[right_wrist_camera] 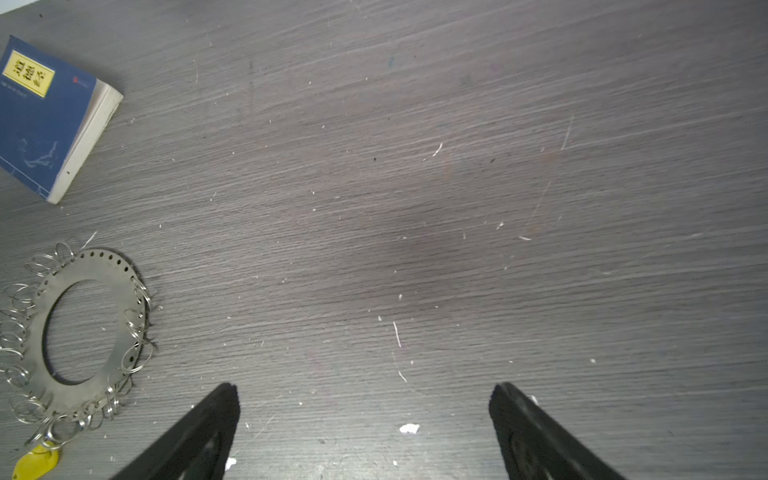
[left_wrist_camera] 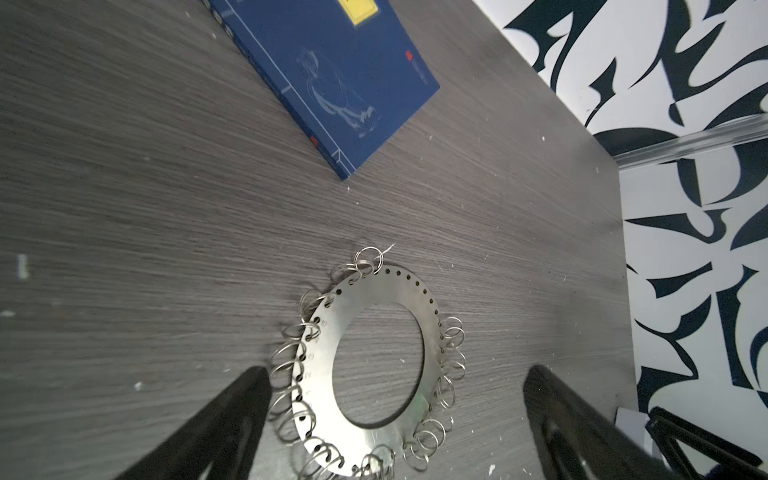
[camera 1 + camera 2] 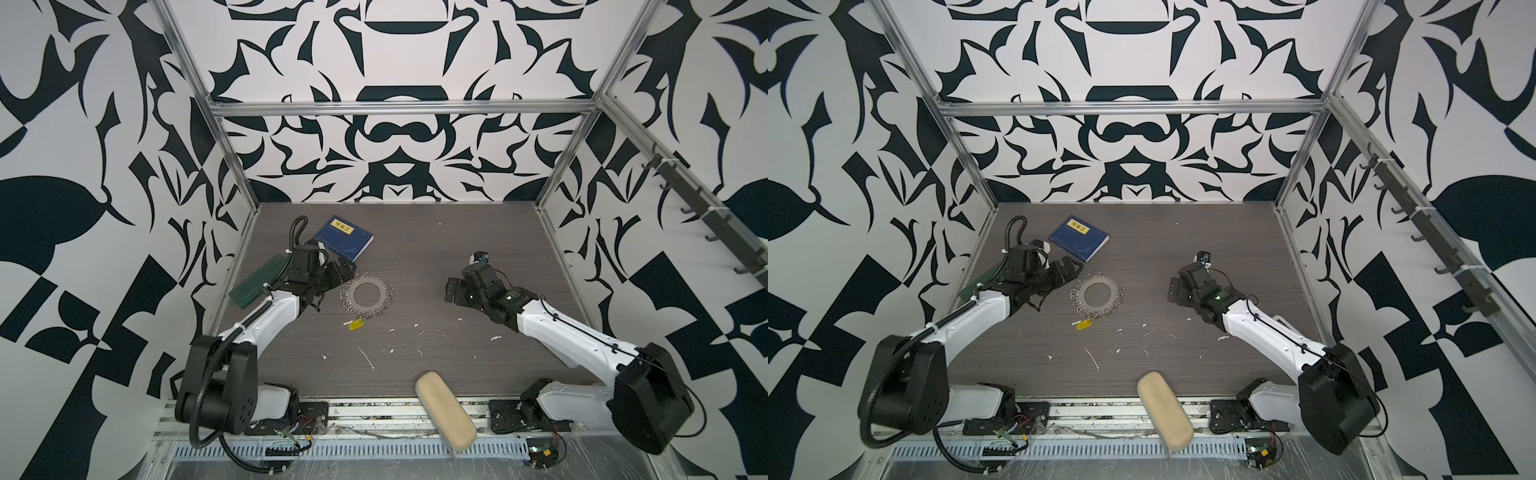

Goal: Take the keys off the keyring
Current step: 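Move both grippers forward toward the steel ring disc with keys, then lower the right gripper and close it on the disc edge near the yellow-tag key, then lift the disc with the right gripper while the left gripper rises toward it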

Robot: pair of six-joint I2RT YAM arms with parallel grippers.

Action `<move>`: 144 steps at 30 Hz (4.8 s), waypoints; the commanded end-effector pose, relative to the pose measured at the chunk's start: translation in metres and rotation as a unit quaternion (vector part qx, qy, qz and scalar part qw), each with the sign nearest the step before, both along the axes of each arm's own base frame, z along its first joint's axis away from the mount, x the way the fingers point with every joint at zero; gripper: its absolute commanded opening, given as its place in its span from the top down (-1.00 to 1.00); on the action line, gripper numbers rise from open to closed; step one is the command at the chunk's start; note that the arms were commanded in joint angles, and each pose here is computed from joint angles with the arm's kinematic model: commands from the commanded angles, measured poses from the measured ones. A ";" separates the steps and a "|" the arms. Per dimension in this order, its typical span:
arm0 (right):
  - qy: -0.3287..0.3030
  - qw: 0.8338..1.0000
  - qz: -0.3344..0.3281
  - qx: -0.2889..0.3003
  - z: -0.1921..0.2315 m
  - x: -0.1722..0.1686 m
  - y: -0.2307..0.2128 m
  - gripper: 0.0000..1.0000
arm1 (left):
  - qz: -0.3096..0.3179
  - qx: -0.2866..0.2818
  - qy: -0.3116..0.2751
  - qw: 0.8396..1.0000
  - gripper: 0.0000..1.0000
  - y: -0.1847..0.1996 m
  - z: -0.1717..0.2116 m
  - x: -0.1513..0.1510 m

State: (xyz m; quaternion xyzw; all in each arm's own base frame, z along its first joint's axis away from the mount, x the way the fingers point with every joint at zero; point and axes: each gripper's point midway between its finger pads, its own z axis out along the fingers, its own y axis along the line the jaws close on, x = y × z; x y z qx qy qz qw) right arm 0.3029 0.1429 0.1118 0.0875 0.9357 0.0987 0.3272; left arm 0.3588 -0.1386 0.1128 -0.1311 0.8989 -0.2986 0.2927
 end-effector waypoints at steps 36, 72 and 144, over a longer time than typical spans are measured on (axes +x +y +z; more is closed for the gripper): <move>0.014 0.997 0.076 0.002 0.010 -0.012 0.013 -0.94 | -0.206 -0.088 0.024 0.974 -0.92 -0.170 0.004 0.022; 0.119 0.961 0.247 -0.044 -0.033 -0.041 0.238 0.49 | 0.004 0.018 0.158 0.987 -0.75 0.035 -0.036 -0.096; 0.106 0.953 0.271 -0.083 -0.030 -0.021 0.245 1.00 | -0.023 0.021 0.144 0.989 -0.78 0.032 -0.023 -0.096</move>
